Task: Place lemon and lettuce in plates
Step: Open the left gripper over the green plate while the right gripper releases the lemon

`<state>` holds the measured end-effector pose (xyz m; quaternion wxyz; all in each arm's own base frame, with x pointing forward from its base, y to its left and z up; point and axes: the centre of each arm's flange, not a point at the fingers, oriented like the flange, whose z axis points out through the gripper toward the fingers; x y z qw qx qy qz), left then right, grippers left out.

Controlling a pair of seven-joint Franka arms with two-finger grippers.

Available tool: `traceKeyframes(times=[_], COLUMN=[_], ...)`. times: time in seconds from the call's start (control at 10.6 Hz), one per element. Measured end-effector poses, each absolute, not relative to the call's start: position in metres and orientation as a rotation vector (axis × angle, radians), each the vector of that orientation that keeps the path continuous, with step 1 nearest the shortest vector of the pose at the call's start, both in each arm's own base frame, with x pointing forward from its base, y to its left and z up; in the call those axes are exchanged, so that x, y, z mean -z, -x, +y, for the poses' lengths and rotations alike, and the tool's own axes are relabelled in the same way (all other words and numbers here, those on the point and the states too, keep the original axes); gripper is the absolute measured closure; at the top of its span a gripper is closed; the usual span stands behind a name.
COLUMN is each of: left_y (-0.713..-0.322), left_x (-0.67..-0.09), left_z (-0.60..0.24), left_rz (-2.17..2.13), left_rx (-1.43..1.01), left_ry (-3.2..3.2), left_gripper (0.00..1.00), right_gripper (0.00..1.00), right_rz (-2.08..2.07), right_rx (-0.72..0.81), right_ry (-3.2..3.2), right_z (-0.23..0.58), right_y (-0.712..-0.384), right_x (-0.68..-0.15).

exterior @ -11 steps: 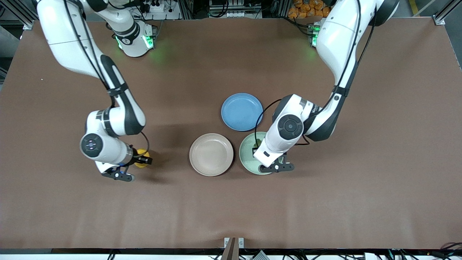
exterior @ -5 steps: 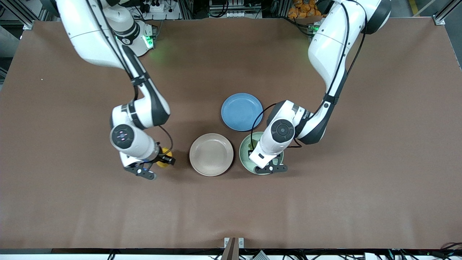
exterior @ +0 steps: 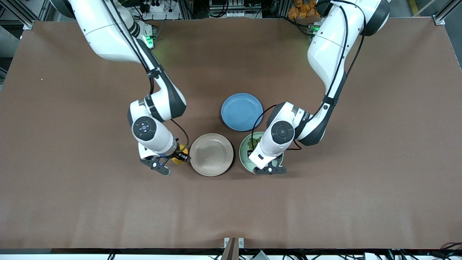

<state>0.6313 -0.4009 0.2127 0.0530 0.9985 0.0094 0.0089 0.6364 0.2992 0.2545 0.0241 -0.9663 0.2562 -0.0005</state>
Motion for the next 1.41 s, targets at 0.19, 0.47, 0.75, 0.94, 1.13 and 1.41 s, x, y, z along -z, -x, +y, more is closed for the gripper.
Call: traceKeyframes(times=[0.19,0.47,0.75,0.94,1.13,1.41], left_y=[-0.633,-0.635,-0.644,-0.657,-0.671,-0.695], left_x=[-0.216,-0.221,-0.238,-0.255,-0.268,-0.273], left_z=[-0.402,-0.401,-0.389,-0.360,-0.328,-0.269], left_rz=[0.028,0.030,0.052,0.073,0.011,-0.052], left_rx=[-0.036,-0.036,-0.039,-0.019,-0.002,-0.006], left_ry=[-3.032,-3.032,-3.044,-3.066,-3.087,-3.093], left_gripper=[0.10,0.00,0.00,0.00,0.00,0.00], right_gripper=[0.27,0.27,0.27,0.27,0.06,0.00], right_rz=[0.885,0.986,1.049,1.040,1.015,1.032], right_rx=[-0.002,-0.033,-0.033,-0.027,-0.007,0.045], right_ry=[2.959,2.901,2.853,2.857,2.873,2.881], right_z=[0.331,0.363,0.387,0.400,0.410,0.378], right_y=[-0.624,-0.616,-0.614,-0.608,-0.603,-0.627], right_x=[-0.254,-0.244,-0.229,-0.227,-0.229,-0.234])
